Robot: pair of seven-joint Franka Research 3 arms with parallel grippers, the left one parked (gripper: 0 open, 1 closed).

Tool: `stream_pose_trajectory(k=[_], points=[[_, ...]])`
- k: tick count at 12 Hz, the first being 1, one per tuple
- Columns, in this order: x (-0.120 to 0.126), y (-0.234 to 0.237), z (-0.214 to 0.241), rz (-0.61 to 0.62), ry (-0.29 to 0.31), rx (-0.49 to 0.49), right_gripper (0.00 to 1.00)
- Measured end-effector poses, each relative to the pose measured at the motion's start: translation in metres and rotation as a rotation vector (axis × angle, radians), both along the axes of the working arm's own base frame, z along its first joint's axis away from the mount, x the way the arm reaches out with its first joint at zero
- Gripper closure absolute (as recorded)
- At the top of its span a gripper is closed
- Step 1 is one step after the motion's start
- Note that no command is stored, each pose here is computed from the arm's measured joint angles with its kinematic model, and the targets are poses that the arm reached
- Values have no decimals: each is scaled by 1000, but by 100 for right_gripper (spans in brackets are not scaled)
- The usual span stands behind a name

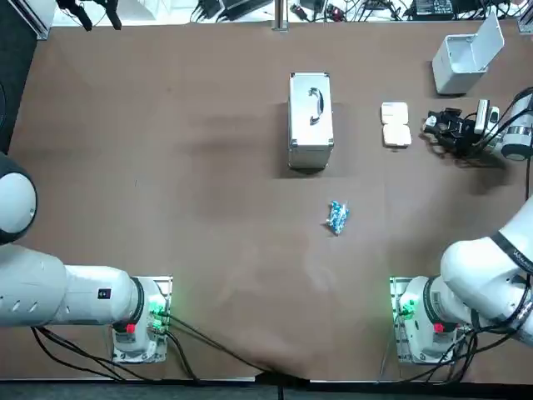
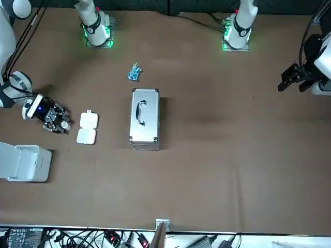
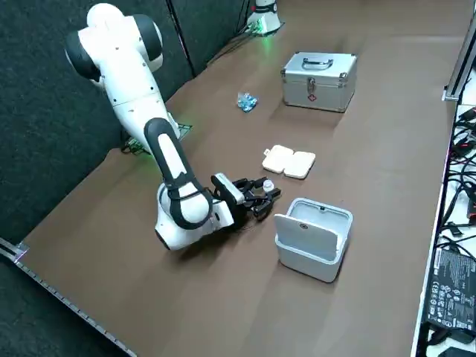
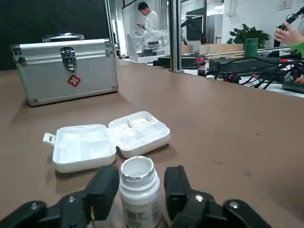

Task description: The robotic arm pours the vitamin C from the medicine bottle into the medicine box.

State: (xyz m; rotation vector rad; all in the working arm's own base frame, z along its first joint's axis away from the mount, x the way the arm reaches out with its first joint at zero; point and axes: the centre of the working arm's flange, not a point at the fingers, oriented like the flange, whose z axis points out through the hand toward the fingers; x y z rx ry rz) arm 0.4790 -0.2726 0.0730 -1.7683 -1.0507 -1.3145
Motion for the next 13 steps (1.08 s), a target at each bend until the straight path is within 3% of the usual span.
stream_pose_trajectory(k=[6, 7, 13], points=[[3, -2, 3, 1, -7, -3, 46], [3, -2, 3, 1, -7, -3, 53], [3, -3, 3, -2, -3, -2, 57]])
